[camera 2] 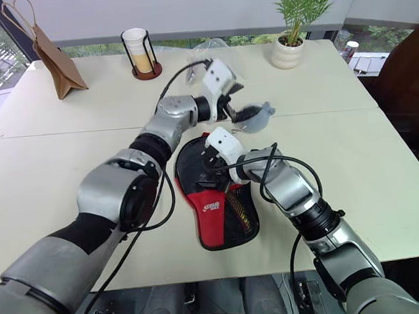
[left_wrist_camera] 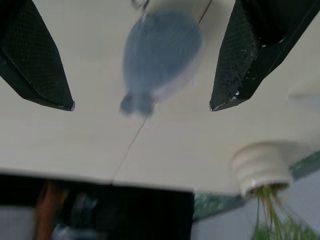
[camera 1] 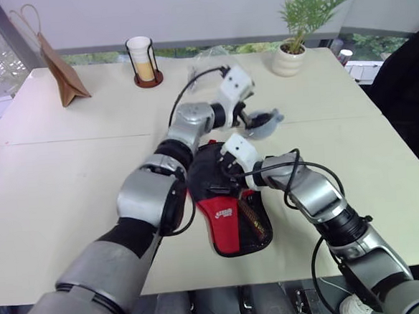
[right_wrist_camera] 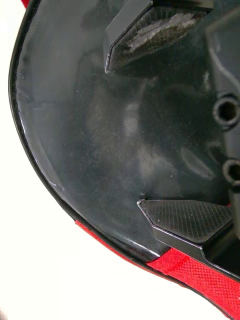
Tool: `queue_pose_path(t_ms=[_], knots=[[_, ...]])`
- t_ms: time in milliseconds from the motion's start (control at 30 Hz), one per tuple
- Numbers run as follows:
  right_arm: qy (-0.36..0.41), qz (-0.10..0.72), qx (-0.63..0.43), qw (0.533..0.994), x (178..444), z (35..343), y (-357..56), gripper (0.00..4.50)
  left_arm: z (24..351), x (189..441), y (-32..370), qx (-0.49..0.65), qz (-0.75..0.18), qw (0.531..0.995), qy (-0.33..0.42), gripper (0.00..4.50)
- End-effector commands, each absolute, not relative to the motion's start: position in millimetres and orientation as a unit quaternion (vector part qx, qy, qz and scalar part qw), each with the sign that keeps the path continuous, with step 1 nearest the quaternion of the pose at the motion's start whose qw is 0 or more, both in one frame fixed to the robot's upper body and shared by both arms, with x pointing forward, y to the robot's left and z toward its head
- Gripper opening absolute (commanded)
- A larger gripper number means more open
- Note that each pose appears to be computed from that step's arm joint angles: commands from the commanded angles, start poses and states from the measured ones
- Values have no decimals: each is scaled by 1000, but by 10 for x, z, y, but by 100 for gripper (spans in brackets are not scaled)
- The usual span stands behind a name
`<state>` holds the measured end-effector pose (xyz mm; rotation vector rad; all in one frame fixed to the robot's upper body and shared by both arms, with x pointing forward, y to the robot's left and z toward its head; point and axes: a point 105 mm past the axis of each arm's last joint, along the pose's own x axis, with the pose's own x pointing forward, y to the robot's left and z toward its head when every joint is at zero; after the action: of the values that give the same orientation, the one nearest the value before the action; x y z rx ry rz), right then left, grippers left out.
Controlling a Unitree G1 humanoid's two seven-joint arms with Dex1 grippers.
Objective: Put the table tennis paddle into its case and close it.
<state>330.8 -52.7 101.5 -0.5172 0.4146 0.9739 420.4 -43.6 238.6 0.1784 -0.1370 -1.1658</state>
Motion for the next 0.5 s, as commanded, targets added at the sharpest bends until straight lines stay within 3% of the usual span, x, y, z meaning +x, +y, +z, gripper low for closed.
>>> queue_pose_path(t_ms=[33,167,500], knots=[[288,409,-252,828,3347,598,-906,450,2711,4186,-378,73,-554,821,-113,446],[257,406,-250,841,3445,827,-905,450,2652,4204,-148,125,-554,814,-122,446],[168,378,-208,887,3586,1800,-1133,450,2064,3991,287,191,-601,770,-94,446]])
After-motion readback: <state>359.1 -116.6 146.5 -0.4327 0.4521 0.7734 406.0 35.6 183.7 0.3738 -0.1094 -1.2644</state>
